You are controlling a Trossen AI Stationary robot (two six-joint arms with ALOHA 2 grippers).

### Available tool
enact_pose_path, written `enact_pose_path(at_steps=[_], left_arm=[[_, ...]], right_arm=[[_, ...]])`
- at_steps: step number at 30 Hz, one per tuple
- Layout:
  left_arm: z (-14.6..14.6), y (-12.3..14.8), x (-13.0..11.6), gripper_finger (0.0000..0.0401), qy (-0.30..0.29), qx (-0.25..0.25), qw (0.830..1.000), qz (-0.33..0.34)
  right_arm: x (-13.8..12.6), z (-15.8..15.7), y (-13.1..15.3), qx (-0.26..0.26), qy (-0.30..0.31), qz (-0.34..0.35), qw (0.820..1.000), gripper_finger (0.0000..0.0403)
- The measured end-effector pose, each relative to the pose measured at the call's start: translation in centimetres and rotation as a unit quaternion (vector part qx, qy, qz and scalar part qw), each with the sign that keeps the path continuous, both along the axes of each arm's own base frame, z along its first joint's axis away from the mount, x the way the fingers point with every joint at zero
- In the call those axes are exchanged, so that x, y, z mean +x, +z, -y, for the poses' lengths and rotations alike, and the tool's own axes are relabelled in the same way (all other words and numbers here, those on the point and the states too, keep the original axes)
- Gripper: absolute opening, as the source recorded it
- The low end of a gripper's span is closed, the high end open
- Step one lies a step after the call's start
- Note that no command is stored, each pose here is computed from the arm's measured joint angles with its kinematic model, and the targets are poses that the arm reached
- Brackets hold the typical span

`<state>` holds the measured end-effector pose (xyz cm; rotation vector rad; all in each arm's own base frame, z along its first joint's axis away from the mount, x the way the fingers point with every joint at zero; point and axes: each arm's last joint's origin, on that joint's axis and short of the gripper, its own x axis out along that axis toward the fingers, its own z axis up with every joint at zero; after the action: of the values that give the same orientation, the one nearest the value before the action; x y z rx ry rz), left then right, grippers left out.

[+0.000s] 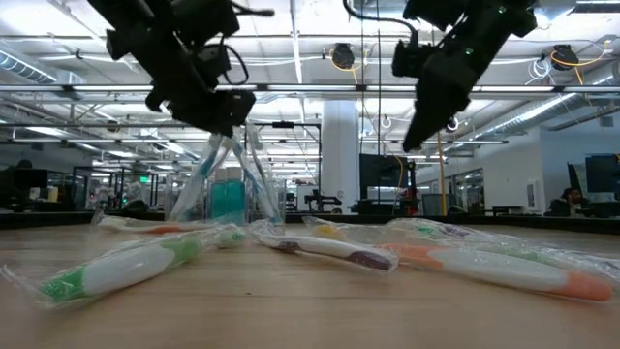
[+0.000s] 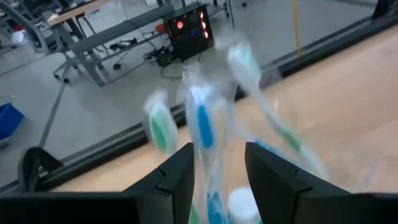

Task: Pick & Place toothbrushing station
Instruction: Put the blue toothbrush into the transparent organizer, then put the violet toothbrush into the transparent organizer

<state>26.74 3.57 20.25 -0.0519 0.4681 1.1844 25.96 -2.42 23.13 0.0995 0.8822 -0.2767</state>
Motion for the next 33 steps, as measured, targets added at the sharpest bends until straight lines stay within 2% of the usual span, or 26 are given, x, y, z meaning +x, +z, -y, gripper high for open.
enact_pose_path(at_steps=[5,11,14,18,22,27,33], left_arm=[[0.0,2.2,-0.2,0.0147,-0.014,0.013,1.0,0.009],[0.2,3.2,-0.7,0.0147,-0.028,0.007,0.999,0.024],[0.3,3.2,-0.7,0.0147,-0.032,0.005,0.999,0.025],[0.3,3.2,-0.7,0.0147,-0.033,0.004,0.999,0.024],[0.3,3.2,-0.7,0.0147,-0.033,0.004,0.999,0.024],[0.3,3.2,-0.7,0.0147,-0.032,0.004,0.999,0.026],[0.3,3.2,-0.7,0.0147,-0.033,-0.005,0.999,0.036]], right_arm=[[-1.0,-0.2,-0.7,0.082,-0.069,-0.042,0.993,0.016],[-1.0,-0.3,-2.3,0.152,-0.14,-0.001,0.978,0.016],[-1.3,-0.7,-3.3,0.175,-0.126,-0.005,0.976,0.016],[-2.1,-2.4,-6.0,0.197,-0.094,0.008,0.976,0.0156],[-2.3,-3.5,-6.9,0.226,-0.078,0.038,0.97,0.0148],[-1.8,-3.5,-7.3,0.254,-0.106,0.072,0.959,0.0139],[-1.9,-4.4,-8.6,0.276,-0.112,0.067,0.952,0.0133]])
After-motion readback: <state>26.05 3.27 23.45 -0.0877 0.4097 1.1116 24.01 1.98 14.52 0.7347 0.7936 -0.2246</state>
